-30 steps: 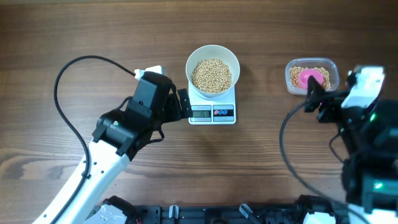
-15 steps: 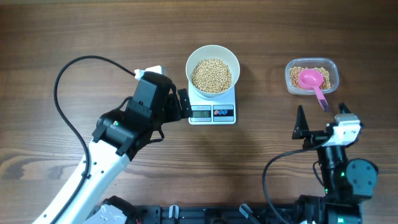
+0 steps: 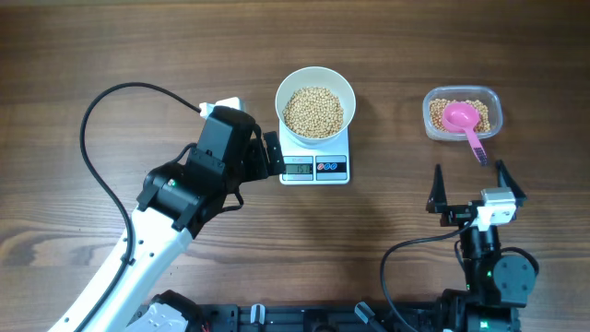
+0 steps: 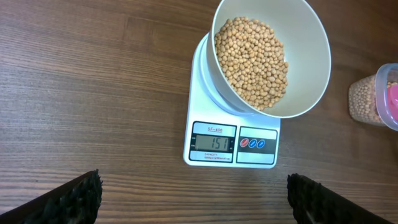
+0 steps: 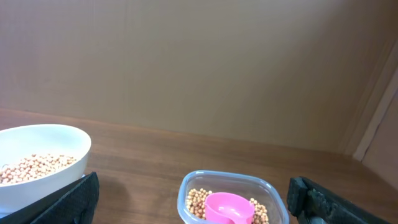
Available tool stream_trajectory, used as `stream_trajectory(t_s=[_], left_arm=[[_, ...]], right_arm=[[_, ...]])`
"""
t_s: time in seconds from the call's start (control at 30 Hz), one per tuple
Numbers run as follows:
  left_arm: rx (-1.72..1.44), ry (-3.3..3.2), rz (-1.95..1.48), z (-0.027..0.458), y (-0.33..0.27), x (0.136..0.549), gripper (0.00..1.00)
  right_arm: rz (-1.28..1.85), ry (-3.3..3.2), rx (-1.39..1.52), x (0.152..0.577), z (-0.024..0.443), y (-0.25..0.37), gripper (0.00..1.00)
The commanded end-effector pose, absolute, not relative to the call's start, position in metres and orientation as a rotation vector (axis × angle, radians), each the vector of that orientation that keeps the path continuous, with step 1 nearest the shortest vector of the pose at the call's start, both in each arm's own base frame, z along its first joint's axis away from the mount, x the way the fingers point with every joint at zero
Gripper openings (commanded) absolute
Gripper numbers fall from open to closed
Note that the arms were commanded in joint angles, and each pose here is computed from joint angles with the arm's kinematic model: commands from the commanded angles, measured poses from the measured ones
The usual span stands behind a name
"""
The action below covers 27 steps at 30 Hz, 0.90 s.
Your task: Scoop item into bowl and weigh 150g on scale
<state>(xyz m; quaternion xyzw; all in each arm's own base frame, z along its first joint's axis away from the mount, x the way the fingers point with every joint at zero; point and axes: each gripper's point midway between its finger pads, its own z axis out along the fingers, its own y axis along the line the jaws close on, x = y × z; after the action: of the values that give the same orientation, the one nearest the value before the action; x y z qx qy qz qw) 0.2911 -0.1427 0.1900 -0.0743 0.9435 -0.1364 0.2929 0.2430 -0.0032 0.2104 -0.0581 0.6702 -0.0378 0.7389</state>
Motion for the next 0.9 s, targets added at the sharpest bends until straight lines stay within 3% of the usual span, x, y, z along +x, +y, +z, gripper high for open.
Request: stream_trajectory(t_s=[0.0, 0.87], left_arm=[[-0.197, 2.499, -0.354, 0.193, -0.14, 0.293, 1.0], [-0.197, 2.499, -0.354, 0.193, -0.14, 0.293, 1.0]], right_arm=[[-0.096, 1.445, -0.134, 0.243, 0.211, -0.003, 1.0], [-0.099, 1.536, -0.23, 0.246, 0.179, 0.005, 1.0]])
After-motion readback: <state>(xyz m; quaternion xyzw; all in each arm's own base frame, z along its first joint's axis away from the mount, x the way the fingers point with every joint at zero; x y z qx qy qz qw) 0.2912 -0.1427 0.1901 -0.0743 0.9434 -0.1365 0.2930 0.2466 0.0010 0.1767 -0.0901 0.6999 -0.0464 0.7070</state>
